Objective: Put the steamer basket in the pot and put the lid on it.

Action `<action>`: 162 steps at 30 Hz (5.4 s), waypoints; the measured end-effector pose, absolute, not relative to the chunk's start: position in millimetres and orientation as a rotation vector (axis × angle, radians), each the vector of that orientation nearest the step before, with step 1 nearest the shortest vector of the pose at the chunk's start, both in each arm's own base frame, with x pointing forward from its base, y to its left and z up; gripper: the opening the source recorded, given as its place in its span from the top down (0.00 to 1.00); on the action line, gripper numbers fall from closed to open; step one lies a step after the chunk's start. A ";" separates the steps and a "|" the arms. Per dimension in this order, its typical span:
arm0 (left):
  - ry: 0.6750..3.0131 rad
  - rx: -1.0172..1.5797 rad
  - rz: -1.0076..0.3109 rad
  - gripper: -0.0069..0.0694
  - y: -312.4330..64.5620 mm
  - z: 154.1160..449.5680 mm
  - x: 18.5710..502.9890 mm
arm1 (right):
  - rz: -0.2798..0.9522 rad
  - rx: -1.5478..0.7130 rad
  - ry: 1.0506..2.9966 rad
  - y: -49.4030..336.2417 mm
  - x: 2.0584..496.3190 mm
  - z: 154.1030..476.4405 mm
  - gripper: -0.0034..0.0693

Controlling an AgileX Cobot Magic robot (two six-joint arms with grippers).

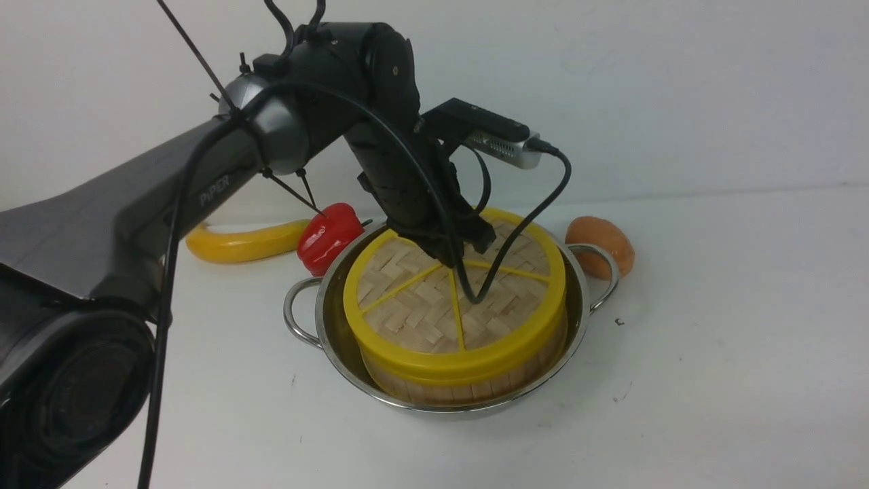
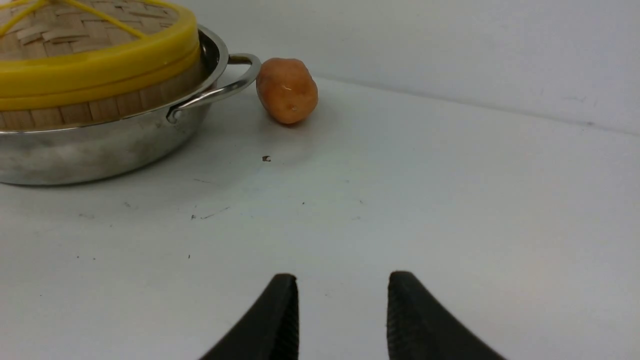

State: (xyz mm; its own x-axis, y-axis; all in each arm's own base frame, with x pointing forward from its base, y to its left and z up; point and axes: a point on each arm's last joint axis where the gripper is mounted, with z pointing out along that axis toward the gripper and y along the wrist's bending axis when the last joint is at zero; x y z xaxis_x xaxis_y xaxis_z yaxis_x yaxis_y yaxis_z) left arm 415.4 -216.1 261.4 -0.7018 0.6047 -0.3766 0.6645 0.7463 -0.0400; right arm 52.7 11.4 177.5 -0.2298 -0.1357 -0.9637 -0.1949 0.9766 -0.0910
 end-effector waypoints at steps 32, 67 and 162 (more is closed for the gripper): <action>2.618 1.059 -0.236 0.25 -216.4 268.9 415.1 | 0.056 -0.243 1.808 11.4 52.7 177.5 0.62; 2.143 0.724 -0.813 0.24 -198.4 493.9 310.2 | 0.056 -0.243 1.808 11.4 52.7 177.5 0.62; 1.904 -0.070 0.048 0.24 2.2 169.7 51.4 | 0.056 -0.243 1.808 11.4 52.7 177.5 0.62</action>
